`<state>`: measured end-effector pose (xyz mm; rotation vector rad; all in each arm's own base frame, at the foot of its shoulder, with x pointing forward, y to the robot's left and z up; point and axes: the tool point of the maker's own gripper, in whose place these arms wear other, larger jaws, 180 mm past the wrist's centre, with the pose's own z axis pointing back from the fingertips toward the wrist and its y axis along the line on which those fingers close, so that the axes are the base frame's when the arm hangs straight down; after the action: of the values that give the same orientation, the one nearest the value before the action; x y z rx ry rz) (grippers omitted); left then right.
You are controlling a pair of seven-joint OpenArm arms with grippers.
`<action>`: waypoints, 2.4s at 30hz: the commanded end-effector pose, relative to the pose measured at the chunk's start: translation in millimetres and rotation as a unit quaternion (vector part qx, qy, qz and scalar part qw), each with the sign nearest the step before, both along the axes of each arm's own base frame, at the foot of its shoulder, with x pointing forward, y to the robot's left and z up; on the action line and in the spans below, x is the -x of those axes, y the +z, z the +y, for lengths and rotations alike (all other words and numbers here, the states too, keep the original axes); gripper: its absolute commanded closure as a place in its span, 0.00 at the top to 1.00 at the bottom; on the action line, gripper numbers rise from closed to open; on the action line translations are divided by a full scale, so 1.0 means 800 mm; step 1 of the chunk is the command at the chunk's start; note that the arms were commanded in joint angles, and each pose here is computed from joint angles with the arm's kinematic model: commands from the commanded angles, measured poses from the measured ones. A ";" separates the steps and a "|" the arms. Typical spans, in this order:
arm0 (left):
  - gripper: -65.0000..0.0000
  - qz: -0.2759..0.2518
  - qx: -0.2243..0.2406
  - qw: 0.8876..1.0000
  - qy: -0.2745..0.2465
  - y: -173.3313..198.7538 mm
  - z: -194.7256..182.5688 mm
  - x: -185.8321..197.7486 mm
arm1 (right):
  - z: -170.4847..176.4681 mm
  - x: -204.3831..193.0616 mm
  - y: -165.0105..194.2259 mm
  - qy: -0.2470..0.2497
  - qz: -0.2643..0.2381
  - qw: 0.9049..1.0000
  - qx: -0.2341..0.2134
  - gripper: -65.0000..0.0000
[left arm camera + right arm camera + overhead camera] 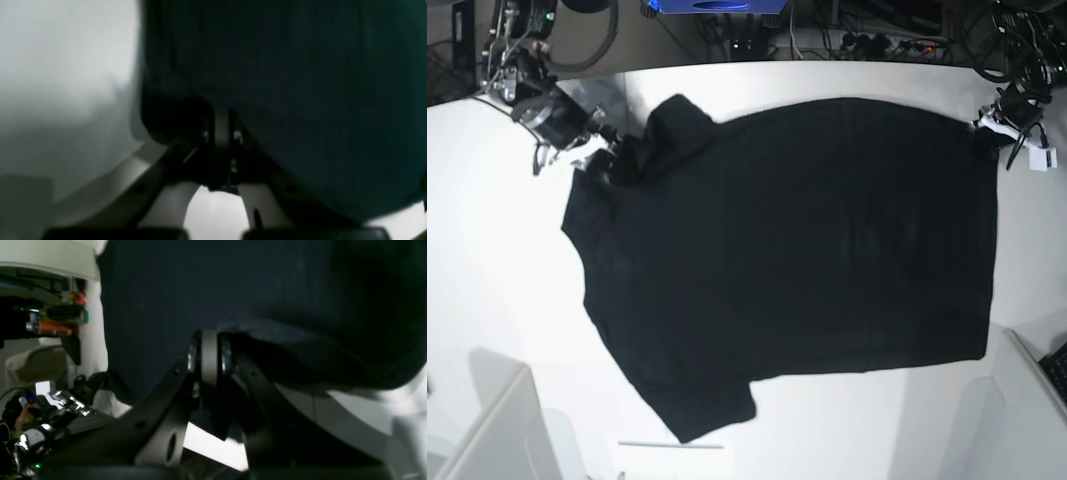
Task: Fold the T-shirt properly
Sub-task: 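Drag the shirt toward the robot with both grippers, folding the sleeve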
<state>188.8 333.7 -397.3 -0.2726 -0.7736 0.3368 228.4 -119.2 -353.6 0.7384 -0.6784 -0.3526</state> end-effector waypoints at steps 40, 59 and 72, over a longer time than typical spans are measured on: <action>0.00 -0.066 0.011 0.996 0.052 0.037 0.026 -0.072 | -0.014 -0.160 0.008 -0.014 0.003 0.998 -0.055 0.00; 0.00 -0.121 -0.022 0.991 0.059 0.089 0.042 -0.088 | 0.017 -0.180 0.005 0.012 0.001 0.999 -0.053 0.00; 0.00 -0.135 0.001 0.988 0.074 0.089 0.048 -0.113 | 0.020 -0.193 0.018 0.014 -0.011 0.998 -0.056 0.00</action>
<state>273.4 364.0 -342.3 -0.2768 -1.0119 0.4593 371.2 -100.5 -357.0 0.8372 -0.6221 -0.3732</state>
